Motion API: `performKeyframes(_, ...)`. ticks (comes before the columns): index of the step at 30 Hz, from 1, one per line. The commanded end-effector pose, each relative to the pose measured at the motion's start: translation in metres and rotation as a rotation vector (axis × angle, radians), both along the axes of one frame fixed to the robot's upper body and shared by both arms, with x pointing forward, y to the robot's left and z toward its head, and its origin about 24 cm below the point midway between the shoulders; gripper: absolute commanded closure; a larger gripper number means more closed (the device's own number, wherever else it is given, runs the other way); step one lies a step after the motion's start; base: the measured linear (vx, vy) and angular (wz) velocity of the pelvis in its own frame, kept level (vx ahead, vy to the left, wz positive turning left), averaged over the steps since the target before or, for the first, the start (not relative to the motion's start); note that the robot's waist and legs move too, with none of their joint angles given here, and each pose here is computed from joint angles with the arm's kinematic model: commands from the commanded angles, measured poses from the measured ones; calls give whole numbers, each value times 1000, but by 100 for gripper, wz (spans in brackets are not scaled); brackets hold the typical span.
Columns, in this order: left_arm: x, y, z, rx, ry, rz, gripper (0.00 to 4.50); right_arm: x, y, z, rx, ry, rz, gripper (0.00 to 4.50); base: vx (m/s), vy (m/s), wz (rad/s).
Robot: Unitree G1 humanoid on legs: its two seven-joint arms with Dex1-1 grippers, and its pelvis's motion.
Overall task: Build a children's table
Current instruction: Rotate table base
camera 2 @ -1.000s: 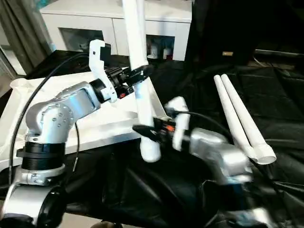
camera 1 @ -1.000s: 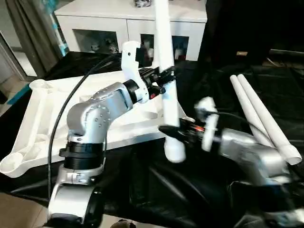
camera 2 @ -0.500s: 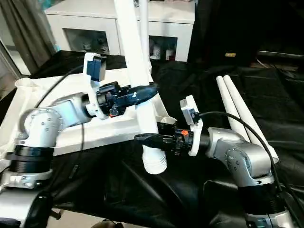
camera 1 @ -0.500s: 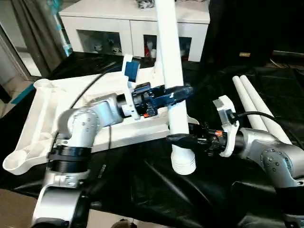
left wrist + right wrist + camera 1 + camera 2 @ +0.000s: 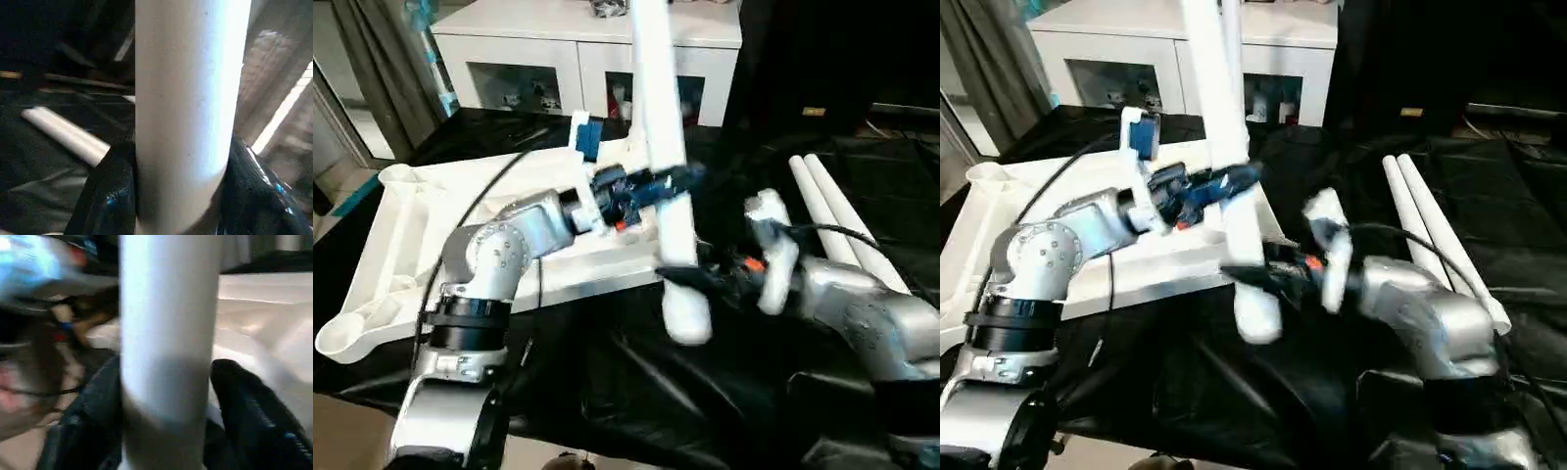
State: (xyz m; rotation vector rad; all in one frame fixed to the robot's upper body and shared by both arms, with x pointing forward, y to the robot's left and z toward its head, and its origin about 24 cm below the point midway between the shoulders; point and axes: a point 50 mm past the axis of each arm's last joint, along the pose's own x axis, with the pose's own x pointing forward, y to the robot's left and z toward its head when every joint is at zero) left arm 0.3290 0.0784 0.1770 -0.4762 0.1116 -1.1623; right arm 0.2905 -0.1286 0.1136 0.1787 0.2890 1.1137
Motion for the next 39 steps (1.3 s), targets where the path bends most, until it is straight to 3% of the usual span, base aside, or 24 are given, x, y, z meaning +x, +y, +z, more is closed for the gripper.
performKeyframes(1,8,-3,12,126,-36,176,267,10,4,-13,-80,31,-127,151,0,0,0)
performKeyframes(10,7,-11,14,231,-44,356,267,18,26,-31,-159,59,-221,151,0,0,0)
performKeyframes(12,6,-13,15,240,-32,380,267,21,30,-34,-174,57,-234,180,0,0,0)
performKeyframes(21,5,-12,15,242,-24,395,267,21,27,-22,-102,5,-160,228,0,0,0)
performKeyframes(23,8,-9,14,251,-32,431,211,18,25,-19,-74,1,-118,243,0,0,0)
performKeyframes(26,11,-5,13,222,-15,421,188,13,21,-16,-43,-1,-61,251,0,0,0)
performKeyframes(30,12,4,15,127,-9,303,152,0,9,-9,35,-23,92,253,0,0,0)
performKeyframes(34,0,5,14,25,-24,70,135,-6,2,-3,62,-27,150,253,0,0,0)
performKeyframes(36,-7,11,3,-21,-19,-80,134,-10,-1,1,72,-32,205,253,0,0,0)
performKeyframes(39,-8,14,-5,-50,3,-159,134,-12,-4,5,95,-32,236,254,0,0,0)
